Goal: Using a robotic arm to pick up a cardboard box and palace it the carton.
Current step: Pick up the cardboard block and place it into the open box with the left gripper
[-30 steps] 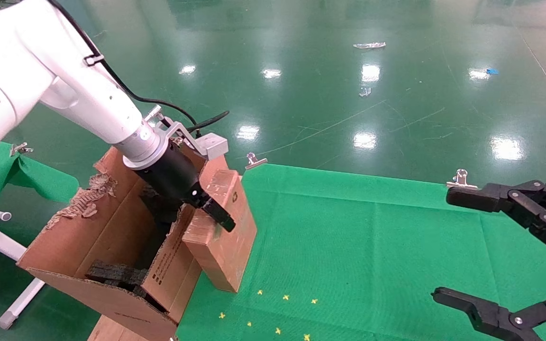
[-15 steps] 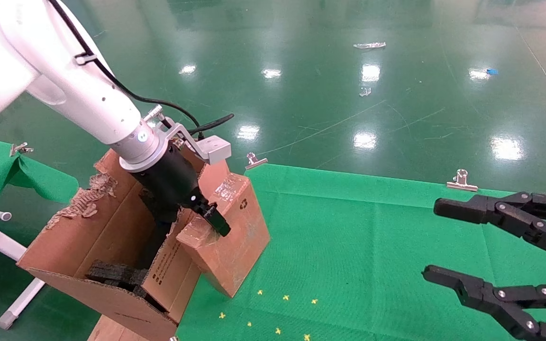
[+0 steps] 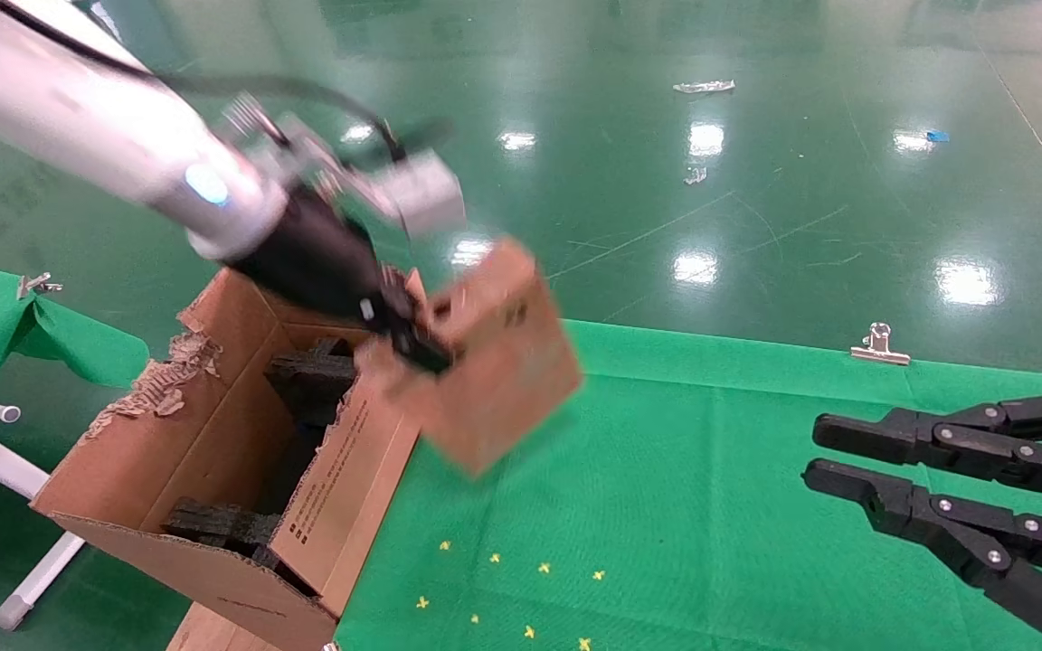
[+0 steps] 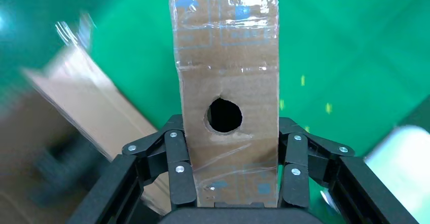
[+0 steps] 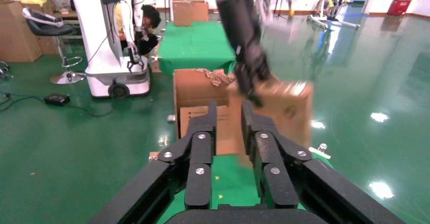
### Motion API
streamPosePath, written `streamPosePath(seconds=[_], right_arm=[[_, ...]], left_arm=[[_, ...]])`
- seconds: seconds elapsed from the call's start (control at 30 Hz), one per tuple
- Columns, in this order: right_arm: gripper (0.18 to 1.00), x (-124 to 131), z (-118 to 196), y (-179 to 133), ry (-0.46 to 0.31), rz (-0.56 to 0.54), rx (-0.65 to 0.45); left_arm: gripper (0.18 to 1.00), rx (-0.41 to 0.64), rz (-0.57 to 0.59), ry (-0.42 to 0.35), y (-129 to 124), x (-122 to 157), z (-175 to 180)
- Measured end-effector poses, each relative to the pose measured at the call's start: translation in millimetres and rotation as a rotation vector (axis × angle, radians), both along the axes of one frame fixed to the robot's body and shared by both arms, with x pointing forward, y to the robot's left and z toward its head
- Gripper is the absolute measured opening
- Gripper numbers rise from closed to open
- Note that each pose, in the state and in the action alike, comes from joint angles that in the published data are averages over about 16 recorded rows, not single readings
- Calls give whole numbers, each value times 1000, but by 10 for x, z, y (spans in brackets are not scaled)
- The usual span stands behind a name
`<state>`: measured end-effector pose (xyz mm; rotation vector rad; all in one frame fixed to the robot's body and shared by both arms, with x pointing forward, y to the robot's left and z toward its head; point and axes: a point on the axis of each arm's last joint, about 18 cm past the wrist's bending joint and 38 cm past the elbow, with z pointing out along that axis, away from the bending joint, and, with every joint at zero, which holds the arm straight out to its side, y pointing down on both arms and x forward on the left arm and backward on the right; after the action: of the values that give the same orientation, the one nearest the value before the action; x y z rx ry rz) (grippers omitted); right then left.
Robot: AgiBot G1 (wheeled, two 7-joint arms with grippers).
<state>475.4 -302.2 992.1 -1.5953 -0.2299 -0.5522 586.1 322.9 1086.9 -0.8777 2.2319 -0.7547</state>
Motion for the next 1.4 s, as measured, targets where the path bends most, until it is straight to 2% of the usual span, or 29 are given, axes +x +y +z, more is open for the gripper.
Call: streamPosePath(seconds=[0.2, 0.3, 0.4, 0.6, 0.8, 1.1, 1.4], right_arm=[[281, 0, 0, 0, 0, 0, 0], [242, 0, 0, 0, 0, 0, 0], [222, 0, 0, 0, 0, 0, 0], [198, 0, 0, 0, 0, 0, 0], [194, 0, 0, 0, 0, 0, 0], [220, 0, 0, 0, 0, 0, 0], [310, 0, 0, 0, 0, 0, 0]], left_arm=[[348, -17, 12, -190, 430, -248, 462], [344, -37, 69, -243, 748, -341, 564], [339, -66, 146, -260, 1086, -410, 560], [331, -150, 313, -215, 1693, -456, 280], [324, -216, 444, -127, 2087, -399, -152], [313, -245, 573, -27, 2365, -230, -691], [295, -244, 664, 5, 2551, -137, -1024]])
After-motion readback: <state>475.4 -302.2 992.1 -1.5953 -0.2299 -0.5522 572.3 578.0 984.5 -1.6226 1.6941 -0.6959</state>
